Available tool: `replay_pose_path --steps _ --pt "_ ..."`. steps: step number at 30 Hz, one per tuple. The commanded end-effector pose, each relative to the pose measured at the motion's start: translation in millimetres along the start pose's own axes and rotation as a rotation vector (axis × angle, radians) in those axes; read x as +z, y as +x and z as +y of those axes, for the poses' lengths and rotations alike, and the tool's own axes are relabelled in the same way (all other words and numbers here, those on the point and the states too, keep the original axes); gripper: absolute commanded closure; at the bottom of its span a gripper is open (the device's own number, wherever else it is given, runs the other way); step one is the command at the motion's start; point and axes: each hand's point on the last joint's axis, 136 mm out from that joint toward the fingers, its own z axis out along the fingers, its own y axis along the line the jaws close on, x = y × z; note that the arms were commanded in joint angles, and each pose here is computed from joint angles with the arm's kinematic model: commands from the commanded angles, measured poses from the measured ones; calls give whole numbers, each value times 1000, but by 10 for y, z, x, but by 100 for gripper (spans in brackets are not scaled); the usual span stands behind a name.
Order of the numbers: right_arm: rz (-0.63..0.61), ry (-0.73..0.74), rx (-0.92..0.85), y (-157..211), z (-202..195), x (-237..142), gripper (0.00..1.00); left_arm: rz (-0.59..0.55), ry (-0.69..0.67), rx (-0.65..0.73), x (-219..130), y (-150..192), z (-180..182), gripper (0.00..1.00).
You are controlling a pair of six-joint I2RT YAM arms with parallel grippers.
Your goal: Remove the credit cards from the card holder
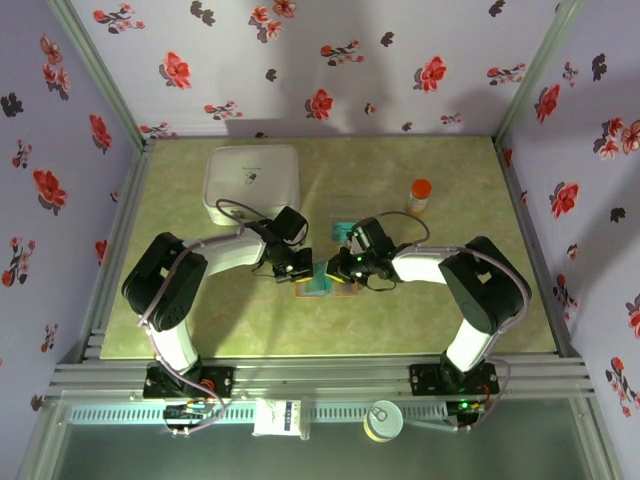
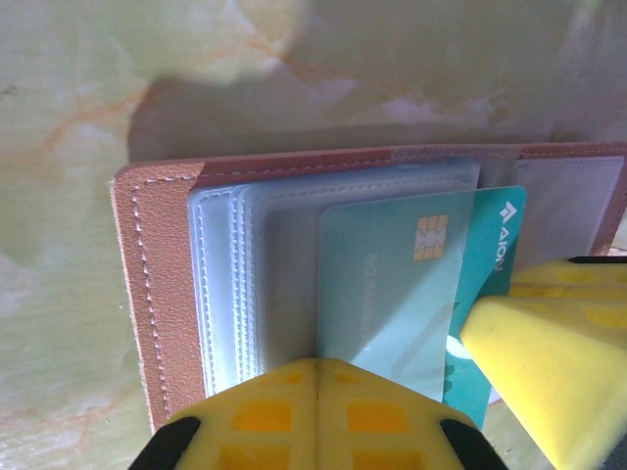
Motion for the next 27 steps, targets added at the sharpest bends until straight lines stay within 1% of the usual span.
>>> replay_pose_path --steps 1,12,16,20,27 --pt "-14 -4 3 -8 -21 -66 88 32 -39 9 62 92 117 100" --pt "-38 92 -17 -39 -219 -291 88 28 -40 6 45 93 130 100" --pt "-48 160 -36 -52 -268 -409 89 18 -31 6 23 65 101 100" --pt "-58 181 -64 -79 -209 -502 90 13 -16 5 9 44 58 100" --pt "-63 150 -98 -129 -43 -556 92 -2 33 3 -55 -17 -52 100"
